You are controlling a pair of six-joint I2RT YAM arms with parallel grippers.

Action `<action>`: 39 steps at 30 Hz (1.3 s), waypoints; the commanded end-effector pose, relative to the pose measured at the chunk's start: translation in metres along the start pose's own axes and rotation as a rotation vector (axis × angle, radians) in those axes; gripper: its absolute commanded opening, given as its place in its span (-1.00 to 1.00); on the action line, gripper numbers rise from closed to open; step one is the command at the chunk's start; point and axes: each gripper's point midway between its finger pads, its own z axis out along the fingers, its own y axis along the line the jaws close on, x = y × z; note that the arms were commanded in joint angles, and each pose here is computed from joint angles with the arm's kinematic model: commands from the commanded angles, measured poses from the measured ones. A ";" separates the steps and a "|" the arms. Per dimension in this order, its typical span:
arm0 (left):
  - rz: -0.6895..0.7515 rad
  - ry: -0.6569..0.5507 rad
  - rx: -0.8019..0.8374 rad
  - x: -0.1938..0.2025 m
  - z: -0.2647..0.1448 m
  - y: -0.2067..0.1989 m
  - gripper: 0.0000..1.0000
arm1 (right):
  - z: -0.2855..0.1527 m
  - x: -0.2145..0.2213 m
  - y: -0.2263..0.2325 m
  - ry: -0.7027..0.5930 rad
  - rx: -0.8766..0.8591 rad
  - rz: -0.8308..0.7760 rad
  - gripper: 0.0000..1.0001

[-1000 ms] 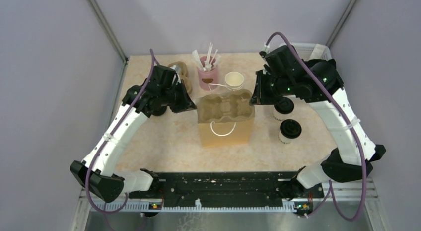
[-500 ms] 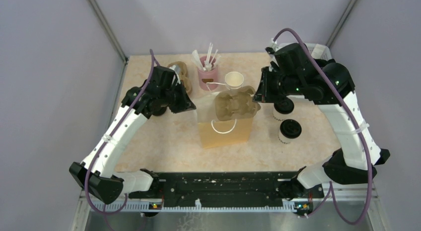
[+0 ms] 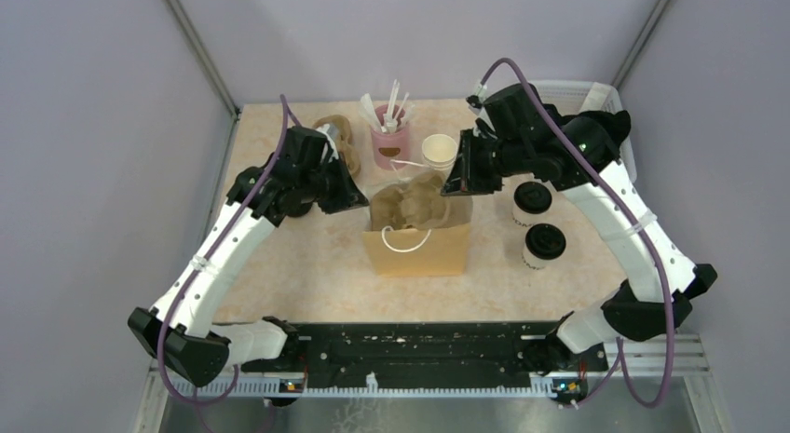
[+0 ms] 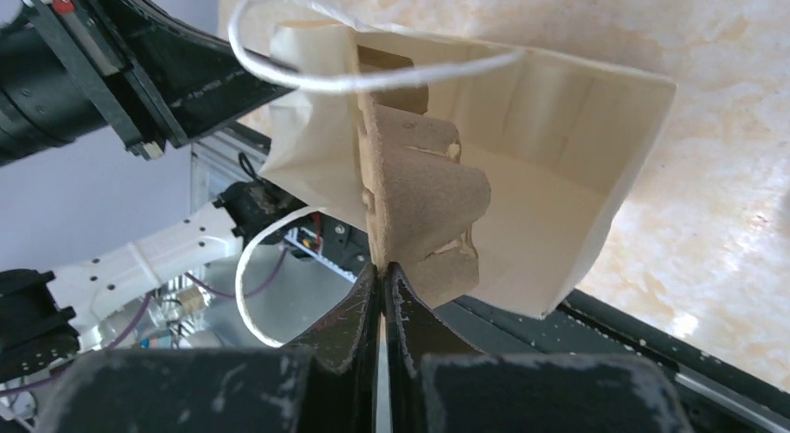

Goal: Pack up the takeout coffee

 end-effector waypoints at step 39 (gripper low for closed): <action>0.064 -0.035 0.041 -0.004 -0.008 -0.007 -1.00 | 0.020 -0.031 -0.025 0.004 -0.099 0.164 -1.00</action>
